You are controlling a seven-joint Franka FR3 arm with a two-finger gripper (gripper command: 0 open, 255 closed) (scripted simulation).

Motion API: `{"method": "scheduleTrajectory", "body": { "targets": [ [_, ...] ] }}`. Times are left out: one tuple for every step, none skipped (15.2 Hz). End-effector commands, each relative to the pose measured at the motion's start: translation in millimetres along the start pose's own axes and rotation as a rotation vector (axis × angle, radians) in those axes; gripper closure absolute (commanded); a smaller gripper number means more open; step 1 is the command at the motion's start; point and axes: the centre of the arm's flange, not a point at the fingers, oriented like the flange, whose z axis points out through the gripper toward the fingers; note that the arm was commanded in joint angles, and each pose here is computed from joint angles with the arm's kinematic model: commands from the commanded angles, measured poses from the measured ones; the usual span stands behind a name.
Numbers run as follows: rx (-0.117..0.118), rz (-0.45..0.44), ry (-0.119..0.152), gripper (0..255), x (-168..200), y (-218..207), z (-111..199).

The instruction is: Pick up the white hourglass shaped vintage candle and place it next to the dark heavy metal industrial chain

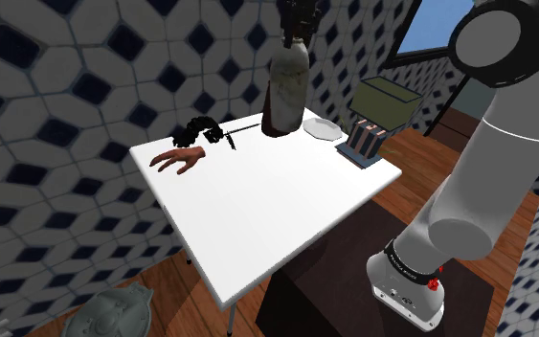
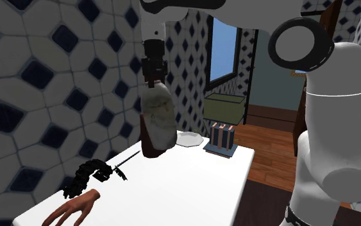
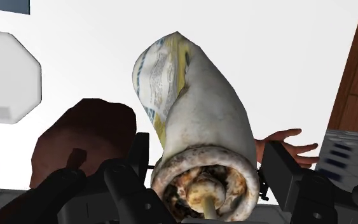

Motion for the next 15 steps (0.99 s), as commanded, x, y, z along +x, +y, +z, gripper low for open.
{"method": "scheduleTrajectory", "body": {
  "targets": [
    [0.000, 0.001, 0.002, 255, 5, -26, 2],
    [0.000, 0.001, 0.002, 255, 9, -38, 3],
    [0.000, 0.001, 0.002, 255, 13, -51, 4],
    [0.000, 0.001, 0.002, 255, 17, -63, 5],
    [0.000, 0.001, 0.002, 255, 20, -76, 6],
    [0.000, 0.001, 0.002, 255, 24, -89, 7],
    [0.000, 0.001, 0.002, 255, 28, -101, 8],
    [0.000, 0.001, 0.002, 255, 32, -114, 9],
    [0.000, 0.001, 0.002, 255, 36, -126, 10],
    [0.000, 0.001, 0.002, 255, 39, -139, 11],
    [0.000, 0.001, 0.002, 255, 43, -152, 13],
    [0.000, 0.001, 0.002, 255, 48, -169, 14],
    [0.000, 0.001, 0.002, 255, 49, -168, 19],
    [0.000, 0.001, 0.002, 255, 49, -168, 24],
    [0.000, 0.001, 0.002, 255, 50, -167, 30]
  ]
}}
